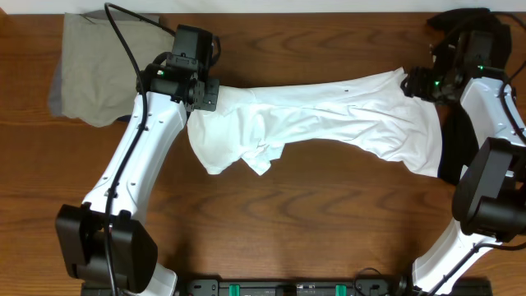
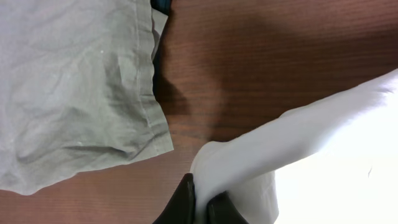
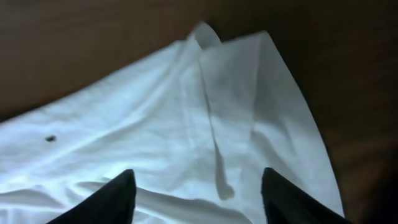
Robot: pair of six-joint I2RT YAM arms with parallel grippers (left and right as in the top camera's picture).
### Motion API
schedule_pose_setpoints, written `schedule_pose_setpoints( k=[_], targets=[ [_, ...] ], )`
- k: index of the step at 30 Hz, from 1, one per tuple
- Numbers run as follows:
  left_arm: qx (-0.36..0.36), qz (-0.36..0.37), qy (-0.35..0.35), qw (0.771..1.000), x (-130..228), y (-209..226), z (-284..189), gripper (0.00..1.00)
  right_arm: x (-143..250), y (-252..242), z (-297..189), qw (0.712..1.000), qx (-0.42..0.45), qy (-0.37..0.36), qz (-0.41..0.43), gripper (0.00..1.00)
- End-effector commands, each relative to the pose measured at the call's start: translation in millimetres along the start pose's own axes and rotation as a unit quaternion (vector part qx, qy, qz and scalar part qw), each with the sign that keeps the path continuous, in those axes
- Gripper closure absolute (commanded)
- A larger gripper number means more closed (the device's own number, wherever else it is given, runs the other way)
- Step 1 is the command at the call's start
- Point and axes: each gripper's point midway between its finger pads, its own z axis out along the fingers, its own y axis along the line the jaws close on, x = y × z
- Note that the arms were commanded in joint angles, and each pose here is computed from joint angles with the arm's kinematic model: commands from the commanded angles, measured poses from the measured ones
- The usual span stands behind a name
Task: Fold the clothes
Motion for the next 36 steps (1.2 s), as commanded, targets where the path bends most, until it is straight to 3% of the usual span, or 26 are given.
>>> schedule_pose_setpoints(
  k=[1,11,30,36],
  targets=[
    [-0.005,-0.005,-0.004,1.0,-4,4,-2,0.94,8,-4,0,0.999,0.028,0.005,-0.018,0.42],
    [-0.005,-0.007,-0.01,1.0,-6,4,-2,0.94,29,-4,26,0.999,0.026,-0.004,-0.042,0.67],
    [-0.005,-0.008,-0.011,1.0,-7,4,-2,0.94,38,2,47,0.996,0.038,-0.038,-0.067,0.69],
    [-0.005,-0.008,-0.011,1.0,-7,4,-2,0.94,42,1,49,0.997,0.038,-0.033,-0.06,0.9]
  ],
)
